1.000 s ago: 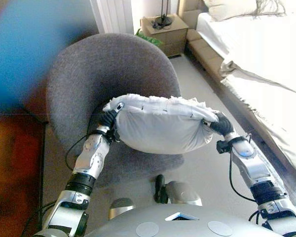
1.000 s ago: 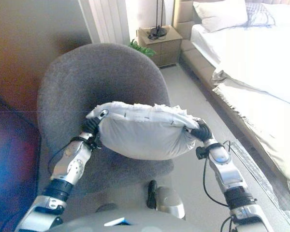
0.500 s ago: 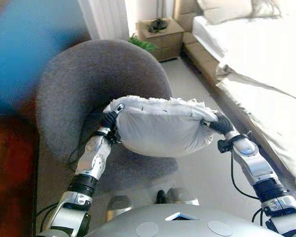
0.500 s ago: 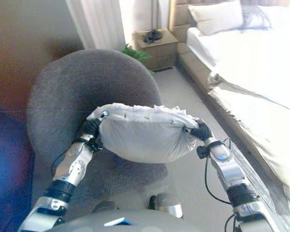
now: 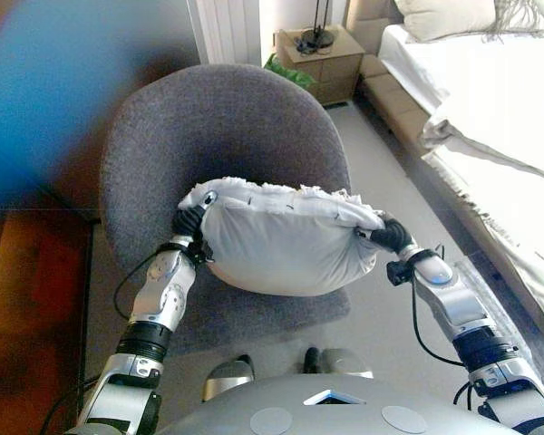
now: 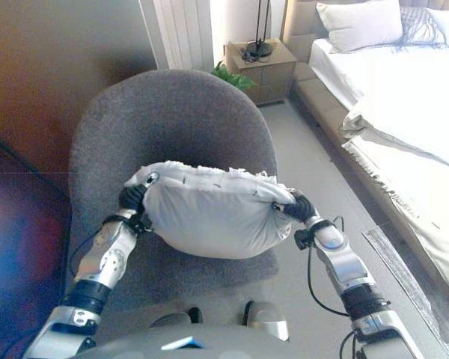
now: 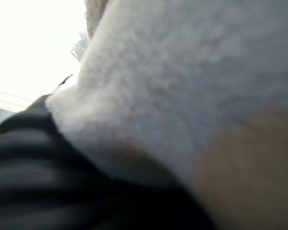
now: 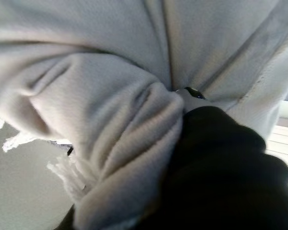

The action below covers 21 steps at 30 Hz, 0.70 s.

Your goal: Pick up the cushion and take it to the sofa

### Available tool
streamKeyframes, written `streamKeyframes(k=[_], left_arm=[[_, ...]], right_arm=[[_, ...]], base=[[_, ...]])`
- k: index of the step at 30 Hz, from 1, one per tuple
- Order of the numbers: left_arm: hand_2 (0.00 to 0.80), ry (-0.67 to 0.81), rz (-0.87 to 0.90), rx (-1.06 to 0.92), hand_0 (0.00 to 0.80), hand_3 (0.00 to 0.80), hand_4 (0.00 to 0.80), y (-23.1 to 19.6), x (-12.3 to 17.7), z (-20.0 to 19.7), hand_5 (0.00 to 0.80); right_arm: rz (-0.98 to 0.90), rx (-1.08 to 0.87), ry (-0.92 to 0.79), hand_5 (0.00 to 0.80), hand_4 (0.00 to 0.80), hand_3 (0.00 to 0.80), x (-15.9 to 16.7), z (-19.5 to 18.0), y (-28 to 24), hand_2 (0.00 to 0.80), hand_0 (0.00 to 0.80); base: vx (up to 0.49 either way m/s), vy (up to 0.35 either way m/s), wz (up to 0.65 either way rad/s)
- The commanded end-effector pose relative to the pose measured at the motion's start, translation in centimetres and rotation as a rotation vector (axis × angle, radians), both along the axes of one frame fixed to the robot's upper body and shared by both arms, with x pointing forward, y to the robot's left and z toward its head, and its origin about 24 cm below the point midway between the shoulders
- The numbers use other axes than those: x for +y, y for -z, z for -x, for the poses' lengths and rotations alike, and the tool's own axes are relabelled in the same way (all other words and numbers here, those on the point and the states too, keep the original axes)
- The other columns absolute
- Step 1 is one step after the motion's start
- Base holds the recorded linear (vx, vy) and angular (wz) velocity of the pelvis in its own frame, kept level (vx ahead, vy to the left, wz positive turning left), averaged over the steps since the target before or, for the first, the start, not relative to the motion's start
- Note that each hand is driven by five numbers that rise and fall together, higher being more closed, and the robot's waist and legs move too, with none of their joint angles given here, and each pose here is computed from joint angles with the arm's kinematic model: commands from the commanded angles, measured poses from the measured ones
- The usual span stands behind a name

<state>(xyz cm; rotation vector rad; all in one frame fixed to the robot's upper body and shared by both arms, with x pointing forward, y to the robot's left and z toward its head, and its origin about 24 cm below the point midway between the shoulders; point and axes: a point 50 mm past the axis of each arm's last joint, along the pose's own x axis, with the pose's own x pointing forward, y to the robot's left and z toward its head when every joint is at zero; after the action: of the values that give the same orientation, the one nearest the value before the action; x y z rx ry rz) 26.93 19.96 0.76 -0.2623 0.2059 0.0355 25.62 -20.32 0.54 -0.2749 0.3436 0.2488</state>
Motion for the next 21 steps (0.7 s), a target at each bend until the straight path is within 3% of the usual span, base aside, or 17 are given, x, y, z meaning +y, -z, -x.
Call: streamKeyframes(k=[1, 7, 12, 21], left_arm=[[0.8, 0.014, -0.023, -0.162, 0.8, 0.8, 0.8, -3.9, -0.1, -2.1, 0.8], [0.8, 0.02, -0.054, -0.223, 0.8, 0.8, 0.8, -5.8, -0.8, -4.1, 0.8], [0.8, 0.034, -0.078, -0.28, 0.8, 0.8, 0.8, -7.9, -2.1, -6.0, 0.8], [0.8, -0.016, -0.121, -0.38, 0.8, 0.8, 0.8, -12.4, -1.5, -9.8, 0.8]], right_arm=[[-0.154, -0.165, -0.094, 0.8, 0.8, 0.8, 4.3, -2.2, -3.5, 0.8, 0.8], [-0.141, -0.226, -0.088, 0.8, 0.8, 0.8, 6.0, -5.3, -5.5, 0.8, 0.8], [-0.154, -0.275, -0.067, 0.8, 0.8, 0.8, 6.6, -7.3, -7.4, 0.8, 0.8], [-0.133, -0.359, -0.096, 0.8, 0.8, 0.8, 8.9, -9.5, -10.7, 0.8, 0.8]], base=[[0.182, -0.058, 0.01], [0.09, -0.152, -0.07], [-0.025, -0.186, 0.26], [-0.062, -0.106, 0.02]])
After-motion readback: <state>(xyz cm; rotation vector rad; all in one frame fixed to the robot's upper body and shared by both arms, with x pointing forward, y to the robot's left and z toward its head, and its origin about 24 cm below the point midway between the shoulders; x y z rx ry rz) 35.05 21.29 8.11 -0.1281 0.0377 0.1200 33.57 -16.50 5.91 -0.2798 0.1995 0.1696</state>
